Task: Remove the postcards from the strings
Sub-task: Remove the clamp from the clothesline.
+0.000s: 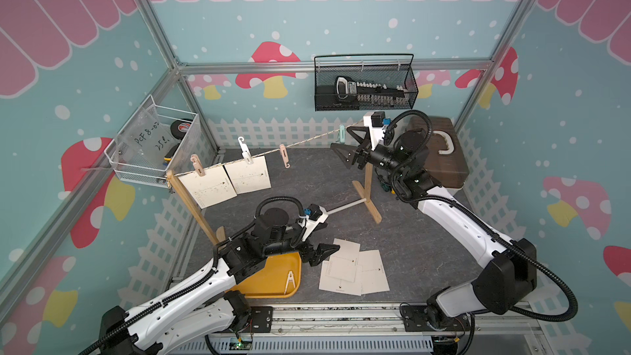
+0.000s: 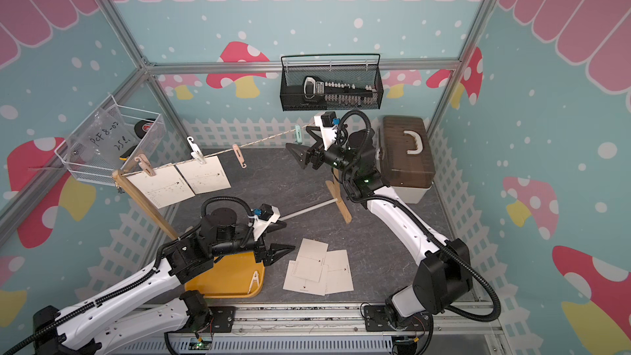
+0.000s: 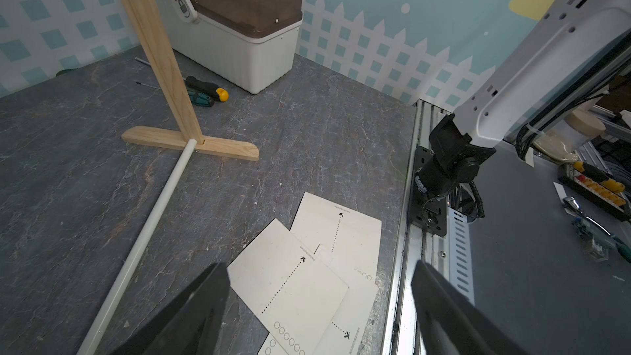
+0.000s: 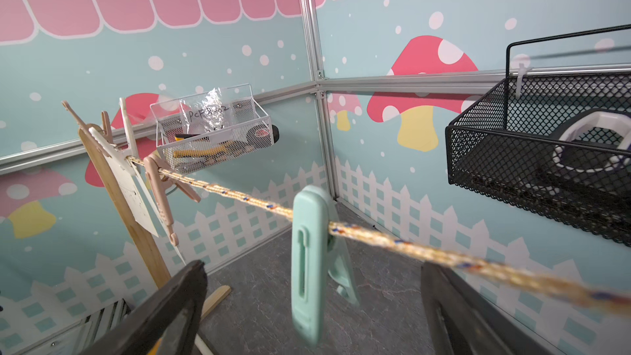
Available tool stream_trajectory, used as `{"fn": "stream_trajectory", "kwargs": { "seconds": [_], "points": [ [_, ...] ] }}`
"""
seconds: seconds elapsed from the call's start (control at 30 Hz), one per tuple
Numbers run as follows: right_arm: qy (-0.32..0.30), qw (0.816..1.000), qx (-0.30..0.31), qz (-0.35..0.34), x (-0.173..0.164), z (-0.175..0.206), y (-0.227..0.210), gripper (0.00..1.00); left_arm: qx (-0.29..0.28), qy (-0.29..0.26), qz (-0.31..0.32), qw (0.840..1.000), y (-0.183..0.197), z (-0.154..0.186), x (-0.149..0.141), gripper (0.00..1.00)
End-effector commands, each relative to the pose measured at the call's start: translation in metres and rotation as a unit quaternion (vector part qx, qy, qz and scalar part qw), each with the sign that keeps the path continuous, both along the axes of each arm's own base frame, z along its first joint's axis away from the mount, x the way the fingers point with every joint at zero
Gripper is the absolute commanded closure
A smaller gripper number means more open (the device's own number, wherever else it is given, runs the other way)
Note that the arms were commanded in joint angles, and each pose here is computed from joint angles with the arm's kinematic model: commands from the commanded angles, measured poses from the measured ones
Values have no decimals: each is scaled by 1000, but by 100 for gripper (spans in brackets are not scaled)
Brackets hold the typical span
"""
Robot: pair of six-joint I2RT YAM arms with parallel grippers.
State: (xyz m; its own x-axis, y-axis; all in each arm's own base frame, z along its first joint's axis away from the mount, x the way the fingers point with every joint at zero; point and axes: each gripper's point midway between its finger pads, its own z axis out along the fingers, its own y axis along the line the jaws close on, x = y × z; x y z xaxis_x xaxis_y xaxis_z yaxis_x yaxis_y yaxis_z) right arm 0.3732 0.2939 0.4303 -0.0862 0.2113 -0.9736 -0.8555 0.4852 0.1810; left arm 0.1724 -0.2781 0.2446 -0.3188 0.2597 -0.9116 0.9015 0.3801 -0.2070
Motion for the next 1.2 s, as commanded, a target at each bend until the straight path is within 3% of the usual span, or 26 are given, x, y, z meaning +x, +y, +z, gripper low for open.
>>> {"fn": "stream_trajectory", "kwargs": {
  "seconds": [0.0,0.13,0.27,0.43,0.63,1.0,1.17],
  "points": [
    [26,996,84,5,-5,18,-9,3,-3,-17,3,1000,0,5,4,12],
    [94,980,168,-42,-3,12,-33,2,-5,-14,15,1000,2,6,7,11],
    [150,953,256,-54,-3,9,-51,2,-14,-15,16,1000,4,13,6,11],
    [201,911,359,-10,-2,14,-54,1,-21,-19,13,1000,5,17,4,11],
    [233,876,422,29,-3,1,-34,1,-25,-22,12,999,7,18,2,11],
    [175,877,447,34,-11,4,-23,1,-31,-28,15,999,12,20,-2,11],
    [160,866,471,60,-9,2,-19,1,-31,-26,14,999,11,20,-2,11]
  ]
}}
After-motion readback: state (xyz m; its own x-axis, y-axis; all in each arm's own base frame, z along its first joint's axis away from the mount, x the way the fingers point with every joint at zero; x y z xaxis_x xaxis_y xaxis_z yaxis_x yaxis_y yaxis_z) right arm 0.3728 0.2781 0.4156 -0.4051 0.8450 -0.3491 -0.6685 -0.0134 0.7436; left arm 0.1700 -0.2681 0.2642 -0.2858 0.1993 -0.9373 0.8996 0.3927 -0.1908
